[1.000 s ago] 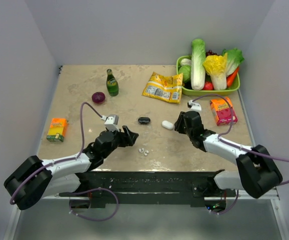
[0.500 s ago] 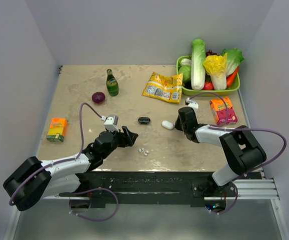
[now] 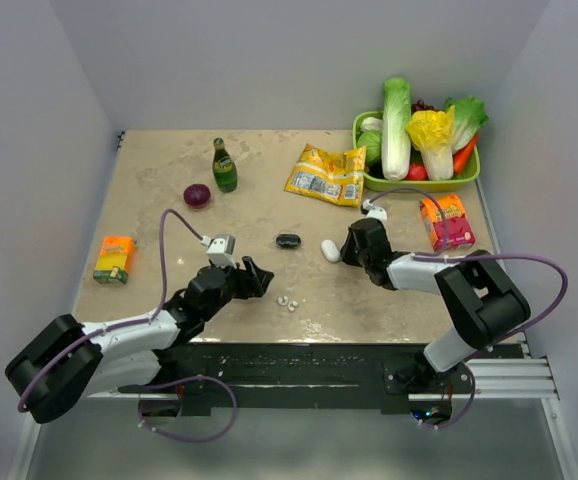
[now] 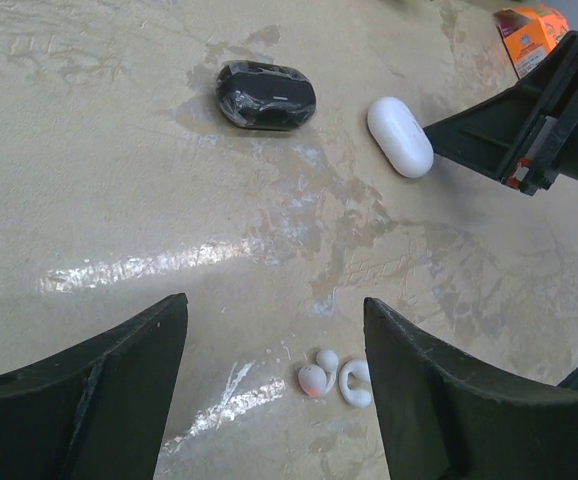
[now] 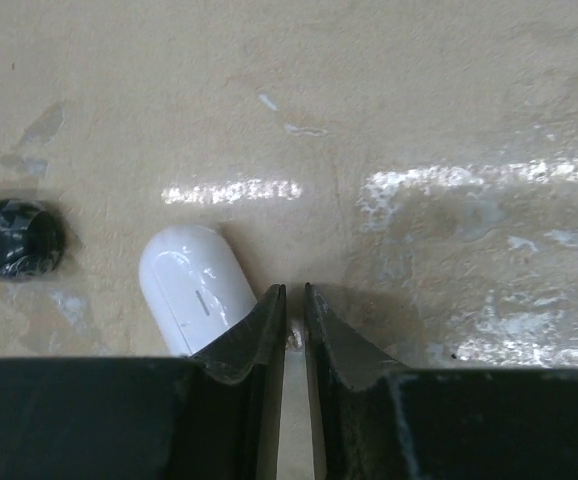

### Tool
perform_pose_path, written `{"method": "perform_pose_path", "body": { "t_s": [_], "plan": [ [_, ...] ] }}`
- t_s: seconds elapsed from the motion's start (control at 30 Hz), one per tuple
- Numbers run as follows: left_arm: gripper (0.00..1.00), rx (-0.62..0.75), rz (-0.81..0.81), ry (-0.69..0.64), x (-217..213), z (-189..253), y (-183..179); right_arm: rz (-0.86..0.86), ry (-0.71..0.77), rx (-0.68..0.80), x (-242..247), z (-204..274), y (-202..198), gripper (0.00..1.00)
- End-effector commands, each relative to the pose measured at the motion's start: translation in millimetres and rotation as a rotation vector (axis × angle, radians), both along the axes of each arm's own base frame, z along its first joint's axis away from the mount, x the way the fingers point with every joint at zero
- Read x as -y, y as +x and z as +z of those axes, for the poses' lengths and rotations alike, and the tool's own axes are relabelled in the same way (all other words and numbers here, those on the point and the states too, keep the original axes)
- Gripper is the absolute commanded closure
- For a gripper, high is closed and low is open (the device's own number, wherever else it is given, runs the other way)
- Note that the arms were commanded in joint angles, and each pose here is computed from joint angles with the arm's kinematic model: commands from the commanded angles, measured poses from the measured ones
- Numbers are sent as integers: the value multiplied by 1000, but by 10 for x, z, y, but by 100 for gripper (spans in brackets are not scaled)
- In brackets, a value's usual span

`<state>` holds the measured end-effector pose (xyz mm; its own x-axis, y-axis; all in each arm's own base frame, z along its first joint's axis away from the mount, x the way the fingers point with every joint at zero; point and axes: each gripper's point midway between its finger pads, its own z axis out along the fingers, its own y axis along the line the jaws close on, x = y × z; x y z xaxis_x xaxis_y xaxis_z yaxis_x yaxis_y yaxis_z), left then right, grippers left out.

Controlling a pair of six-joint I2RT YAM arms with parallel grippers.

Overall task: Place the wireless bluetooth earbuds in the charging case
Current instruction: Adjust the charging case at the center of the board.

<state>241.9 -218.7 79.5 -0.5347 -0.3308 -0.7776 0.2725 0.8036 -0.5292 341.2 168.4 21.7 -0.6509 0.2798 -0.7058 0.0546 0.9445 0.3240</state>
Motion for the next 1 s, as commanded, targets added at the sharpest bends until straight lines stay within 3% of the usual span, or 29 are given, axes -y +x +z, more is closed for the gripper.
{"method": "perform_pose_path", "body": {
  "t_s": [0.0,0.23,0.97],
  "plan": [
    [25,40,6,-19,-4,80,13,59,22,-5,-133,6,-156,83],
    [25,36,9,-27,-30,67,-18,127,43,-15,-408,30,-304,85],
    [25,35,13,-29,-30,85,-12,195,87,-29,-843,46,0,82]
  ]
}}
